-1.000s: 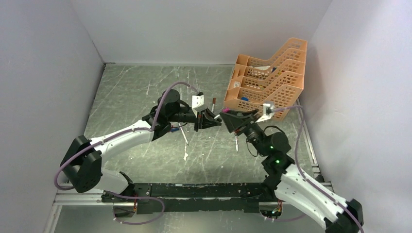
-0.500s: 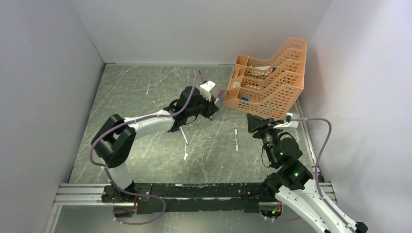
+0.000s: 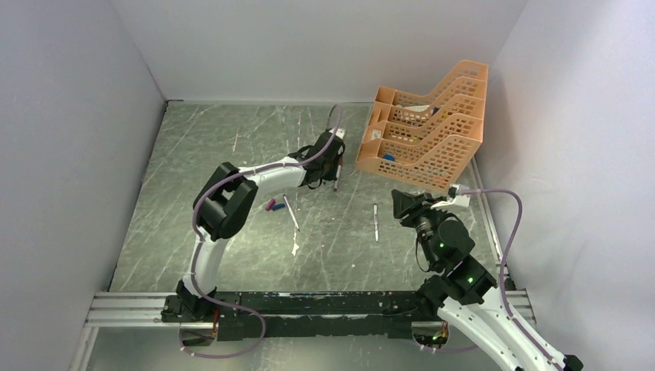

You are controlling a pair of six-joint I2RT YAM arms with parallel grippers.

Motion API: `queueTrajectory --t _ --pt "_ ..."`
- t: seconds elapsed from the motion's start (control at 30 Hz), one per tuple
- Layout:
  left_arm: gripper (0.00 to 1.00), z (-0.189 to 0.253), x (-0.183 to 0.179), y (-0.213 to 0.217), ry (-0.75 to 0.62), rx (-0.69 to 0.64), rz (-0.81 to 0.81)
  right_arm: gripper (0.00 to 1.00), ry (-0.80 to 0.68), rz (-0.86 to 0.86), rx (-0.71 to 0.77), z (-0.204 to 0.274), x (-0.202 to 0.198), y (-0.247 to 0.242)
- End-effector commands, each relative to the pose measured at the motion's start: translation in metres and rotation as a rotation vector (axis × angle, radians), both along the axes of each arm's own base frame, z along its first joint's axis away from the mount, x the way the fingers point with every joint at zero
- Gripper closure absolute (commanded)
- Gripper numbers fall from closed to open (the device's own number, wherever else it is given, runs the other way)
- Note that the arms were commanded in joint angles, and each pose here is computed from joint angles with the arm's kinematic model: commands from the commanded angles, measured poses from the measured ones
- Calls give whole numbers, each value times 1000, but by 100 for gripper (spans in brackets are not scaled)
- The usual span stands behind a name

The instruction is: Insert the pens into the pen caps

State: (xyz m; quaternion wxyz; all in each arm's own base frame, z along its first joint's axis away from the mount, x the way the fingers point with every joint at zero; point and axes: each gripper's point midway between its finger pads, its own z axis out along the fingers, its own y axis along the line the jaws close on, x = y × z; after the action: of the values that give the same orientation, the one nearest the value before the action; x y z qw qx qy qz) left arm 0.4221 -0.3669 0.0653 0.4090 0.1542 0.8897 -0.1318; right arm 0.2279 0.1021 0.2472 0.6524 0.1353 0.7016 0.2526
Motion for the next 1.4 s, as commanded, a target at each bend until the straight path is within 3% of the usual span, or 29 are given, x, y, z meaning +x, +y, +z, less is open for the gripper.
queueTrajectory --t 0.0,0.27,0.5,0.8,1.07,1.37 --pt "93 -19 -2 20 80 69 73 63 27 -27 -11 -13 -3 -7" --pt "91 -45 -5 23 152 69 75 64 23 -30 -14 -14 -7 -11" --pt "77 -52 -8 12 203 12 52 65 35 -38 -28 -17 -7 -14" --pt "67 -60 -12 13 232 13 46 65 43 -43 -30 -23 -8 -15" --pt "65 -32 -16 7 213 -37 15 65 46 -12 -32 -27 -8 -8" --pt "64 45 -18 22 98 -114 27 65 61 95 -55 -43 0 20"
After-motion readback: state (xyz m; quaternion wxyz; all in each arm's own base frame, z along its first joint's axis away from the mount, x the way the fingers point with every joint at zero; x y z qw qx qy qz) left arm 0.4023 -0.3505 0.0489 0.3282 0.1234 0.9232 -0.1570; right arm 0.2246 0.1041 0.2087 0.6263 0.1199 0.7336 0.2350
